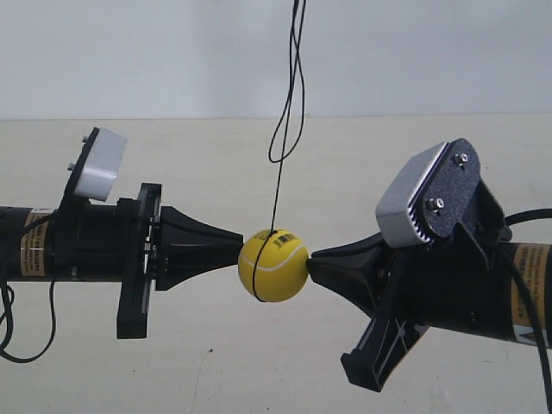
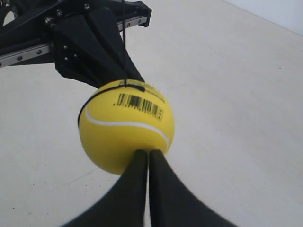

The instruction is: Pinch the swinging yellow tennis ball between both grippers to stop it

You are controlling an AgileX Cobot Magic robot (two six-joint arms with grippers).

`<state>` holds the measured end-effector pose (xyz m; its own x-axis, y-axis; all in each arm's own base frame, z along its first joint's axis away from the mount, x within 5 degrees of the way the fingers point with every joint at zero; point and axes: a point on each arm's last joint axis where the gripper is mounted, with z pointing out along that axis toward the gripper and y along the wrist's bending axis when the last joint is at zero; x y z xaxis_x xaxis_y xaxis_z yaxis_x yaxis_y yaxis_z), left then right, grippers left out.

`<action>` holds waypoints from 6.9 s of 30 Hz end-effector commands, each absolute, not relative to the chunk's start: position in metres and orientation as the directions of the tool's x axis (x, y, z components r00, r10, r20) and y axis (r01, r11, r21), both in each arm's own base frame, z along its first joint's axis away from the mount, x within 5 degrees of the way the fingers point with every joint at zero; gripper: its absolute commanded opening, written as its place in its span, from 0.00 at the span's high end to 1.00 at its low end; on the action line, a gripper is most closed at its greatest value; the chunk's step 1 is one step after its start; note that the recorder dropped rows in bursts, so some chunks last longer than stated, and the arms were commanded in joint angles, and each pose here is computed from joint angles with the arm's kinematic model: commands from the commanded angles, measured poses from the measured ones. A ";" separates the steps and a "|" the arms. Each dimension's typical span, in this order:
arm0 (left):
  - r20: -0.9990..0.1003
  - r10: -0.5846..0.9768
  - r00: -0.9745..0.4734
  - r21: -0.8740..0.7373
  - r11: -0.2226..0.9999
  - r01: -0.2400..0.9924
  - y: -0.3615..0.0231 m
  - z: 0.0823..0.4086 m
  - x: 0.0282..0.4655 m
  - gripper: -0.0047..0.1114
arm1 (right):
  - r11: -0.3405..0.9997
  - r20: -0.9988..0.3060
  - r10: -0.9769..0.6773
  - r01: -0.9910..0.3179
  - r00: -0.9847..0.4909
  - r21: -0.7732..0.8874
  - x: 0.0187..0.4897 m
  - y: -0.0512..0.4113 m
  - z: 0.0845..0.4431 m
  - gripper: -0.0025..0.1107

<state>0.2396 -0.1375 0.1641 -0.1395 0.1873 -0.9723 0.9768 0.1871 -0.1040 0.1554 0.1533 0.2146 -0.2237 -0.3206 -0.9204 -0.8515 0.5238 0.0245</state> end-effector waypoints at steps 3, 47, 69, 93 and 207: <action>-0.975 0.172 -0.137 -0.106 0.179 0.978 -0.138 0.165 0.239 0.92 | 0.514 -0.926 -0.313 -0.857 -0.213 0.024 0.154 0.154 0.216 0.98; -0.977 0.146 -0.153 -0.119 0.217 0.969 -0.138 0.166 0.243 0.92 | 0.591 -0.895 -0.372 -0.806 -0.246 -0.024 0.162 0.147 0.213 0.98; -0.977 0.138 -0.163 -0.126 0.245 0.961 -0.138 0.157 0.247 0.92 | 0.574 -0.924 -0.326 -0.818 -0.202 -0.024 0.162 0.151 0.219 0.98; -0.974 0.106 -0.201 -0.160 0.307 0.938 -0.128 0.158 0.255 0.92 | 0.652 -0.886 -0.386 -0.755 -0.257 -0.065 0.168 0.141 0.212 0.98; -0.756 -0.352 0.552 0.207 0.671 0.712 -0.051 0.302 -0.005 0.92 | 0.842 -0.959 0.278 -0.496 0.056 0.215 0.028 0.005 0.302 0.98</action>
